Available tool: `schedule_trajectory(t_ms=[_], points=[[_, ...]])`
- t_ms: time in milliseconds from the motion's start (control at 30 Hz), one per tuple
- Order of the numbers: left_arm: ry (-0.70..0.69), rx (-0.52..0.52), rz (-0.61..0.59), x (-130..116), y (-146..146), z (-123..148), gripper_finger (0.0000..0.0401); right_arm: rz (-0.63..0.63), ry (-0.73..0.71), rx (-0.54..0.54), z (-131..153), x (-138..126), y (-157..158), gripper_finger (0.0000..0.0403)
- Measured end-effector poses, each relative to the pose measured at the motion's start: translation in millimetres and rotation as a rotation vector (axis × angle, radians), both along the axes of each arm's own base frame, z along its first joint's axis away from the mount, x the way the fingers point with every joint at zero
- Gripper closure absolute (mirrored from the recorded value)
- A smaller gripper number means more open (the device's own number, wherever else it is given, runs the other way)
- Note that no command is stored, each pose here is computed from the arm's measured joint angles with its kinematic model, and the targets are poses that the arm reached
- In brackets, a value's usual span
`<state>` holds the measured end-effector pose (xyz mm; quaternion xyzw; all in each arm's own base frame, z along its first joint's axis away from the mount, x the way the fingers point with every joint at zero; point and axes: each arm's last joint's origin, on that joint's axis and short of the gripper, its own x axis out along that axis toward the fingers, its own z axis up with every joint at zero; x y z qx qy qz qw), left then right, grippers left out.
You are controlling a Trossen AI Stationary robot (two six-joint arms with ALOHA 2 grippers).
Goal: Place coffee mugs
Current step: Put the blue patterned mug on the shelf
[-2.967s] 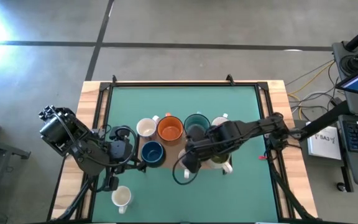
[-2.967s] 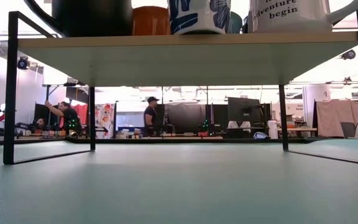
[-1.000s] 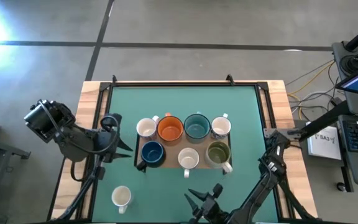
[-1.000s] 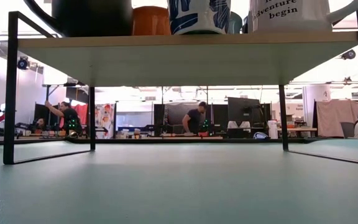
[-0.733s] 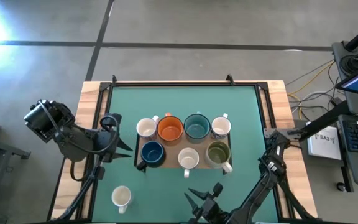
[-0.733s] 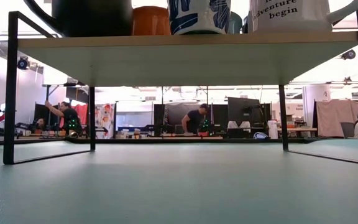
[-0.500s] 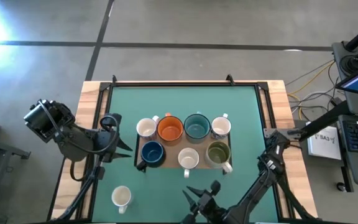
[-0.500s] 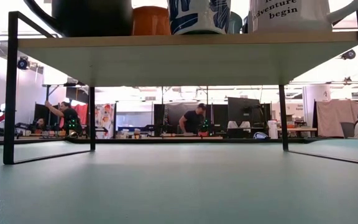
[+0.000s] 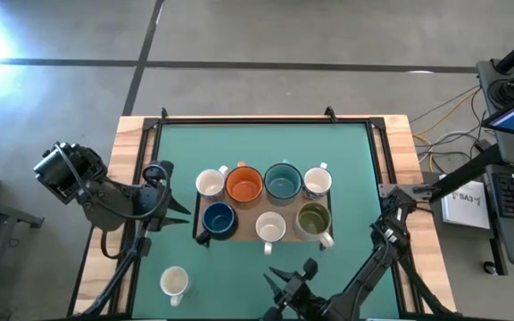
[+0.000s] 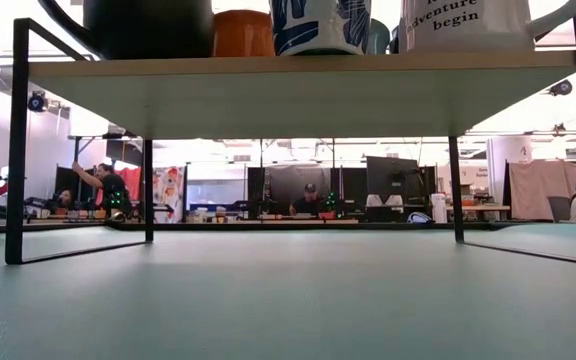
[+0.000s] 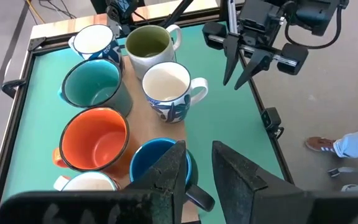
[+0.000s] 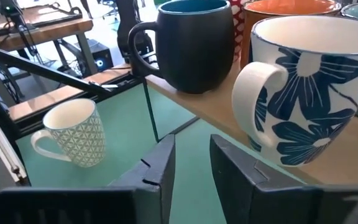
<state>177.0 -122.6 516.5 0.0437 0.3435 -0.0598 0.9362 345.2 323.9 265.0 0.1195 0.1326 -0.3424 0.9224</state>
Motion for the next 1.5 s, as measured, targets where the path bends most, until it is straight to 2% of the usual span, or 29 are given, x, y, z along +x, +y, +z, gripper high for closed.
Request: schedule_trajectory(t_ms=[233,400,867,1267,1500], points=[[0.0,0.0,0.0,0.0,0.0,0.0,0.034,-0.002,0.013,-0.053,0.7,-1.9,-2.7,0.0266],[0.0,0.0,0.0,0.0,0.0,0.0,0.034,-0.042,0.002,-0.054,-0.5,-3.3,-10.4,0.0251],[0.0,0.003,-0.003,0.0,0.0,0.0,0.034,-0.126,-0.022,-0.049,-14.0,14.5,-32.9,0.0254],[0.0,0.003,-0.003,0.0,0.0,0.0,0.034,-0.13,-0.007,-0.06,-16.5,15.6,-35.5,0.0256],[0.0,0.003,-0.003,0.0,0.0,0.0,0.034,-0.124,0.008,-0.073,-16.6,15.6,-35.5,0.0288]])
